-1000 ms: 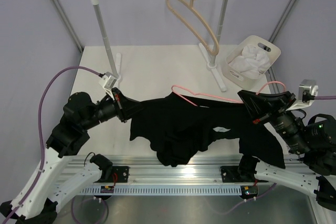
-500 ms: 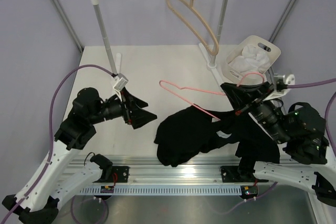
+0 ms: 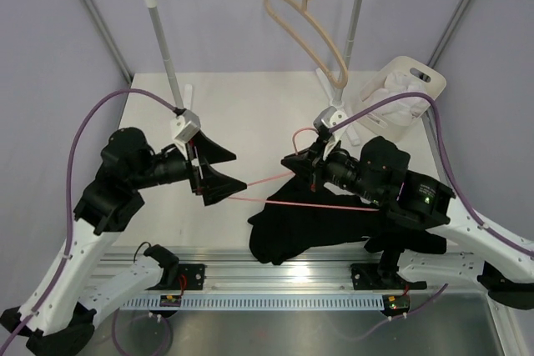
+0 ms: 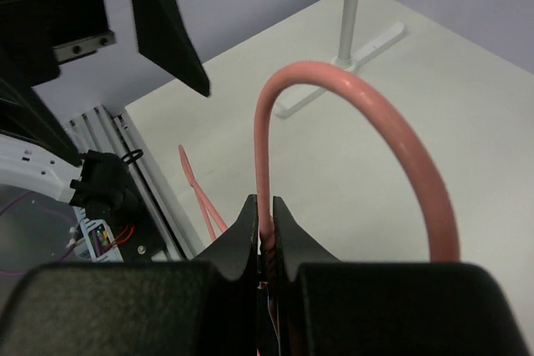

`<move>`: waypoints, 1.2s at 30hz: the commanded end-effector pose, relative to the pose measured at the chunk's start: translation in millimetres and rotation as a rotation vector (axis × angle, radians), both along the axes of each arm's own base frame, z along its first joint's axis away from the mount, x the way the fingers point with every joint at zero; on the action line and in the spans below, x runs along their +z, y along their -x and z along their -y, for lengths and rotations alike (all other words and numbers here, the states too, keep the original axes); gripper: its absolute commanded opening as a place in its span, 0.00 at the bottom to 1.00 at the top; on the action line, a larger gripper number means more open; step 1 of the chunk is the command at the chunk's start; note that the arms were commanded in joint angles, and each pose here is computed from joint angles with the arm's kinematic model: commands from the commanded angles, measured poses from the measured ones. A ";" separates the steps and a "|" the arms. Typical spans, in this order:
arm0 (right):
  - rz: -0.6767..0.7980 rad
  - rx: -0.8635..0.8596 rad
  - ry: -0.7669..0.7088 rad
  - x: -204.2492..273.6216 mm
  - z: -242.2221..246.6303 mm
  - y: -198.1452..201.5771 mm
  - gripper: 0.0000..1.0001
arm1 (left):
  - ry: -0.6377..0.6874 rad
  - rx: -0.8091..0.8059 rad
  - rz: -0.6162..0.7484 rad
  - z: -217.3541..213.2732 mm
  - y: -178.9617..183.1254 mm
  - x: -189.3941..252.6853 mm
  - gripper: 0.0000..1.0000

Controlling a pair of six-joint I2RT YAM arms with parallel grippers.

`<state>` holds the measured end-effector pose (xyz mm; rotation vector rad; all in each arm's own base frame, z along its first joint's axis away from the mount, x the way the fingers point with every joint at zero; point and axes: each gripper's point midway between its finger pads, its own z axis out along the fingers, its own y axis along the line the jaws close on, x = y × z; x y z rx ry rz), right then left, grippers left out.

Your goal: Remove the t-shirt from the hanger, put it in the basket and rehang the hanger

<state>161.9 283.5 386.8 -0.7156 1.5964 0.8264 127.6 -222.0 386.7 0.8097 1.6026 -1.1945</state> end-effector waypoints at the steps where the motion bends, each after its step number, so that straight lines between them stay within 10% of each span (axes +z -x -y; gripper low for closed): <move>1: 0.034 0.092 -0.078 35.4 -12.6 11.7 0.00 | -0.028 -0.129 0.034 9.8 6.4 -5.8 0.96; 17: 0.015 0.153 -0.117 45.5 -52.8 -1.5 0.00 | -0.113 -0.221 0.010 27.9 -4.7 -41.5 0.79; 20: 0.001 0.175 -0.126 44.8 -59.8 -1.5 0.00 | -0.115 -0.255 -0.001 35.0 -3.9 -40.8 0.63; 24: -0.015 0.173 -0.117 39.7 -63.0 -3.5 0.00 | -0.117 -0.241 0.005 37.2 -3.7 -36.8 0.00; 32: -0.034 0.150 -0.104 29.9 -60.1 -9.4 0.00 | -0.053 -0.141 0.047 30.9 -8.3 -19.1 0.00; 33: -0.037 0.153 -0.111 30.7 -60.8 -8.9 0.00 | -0.044 -0.140 0.055 31.1 -8.3 -15.5 0.10; 35: -0.043 0.166 -0.121 31.6 -61.6 -6.2 0.00 | -0.032 -0.125 0.038 31.9 -10.5 -12.5 0.82; 36: -0.045 0.171 -0.134 33.8 -62.3 -5.2 0.00 | -0.018 -0.134 0.039 33.4 -9.7 -8.6 0.87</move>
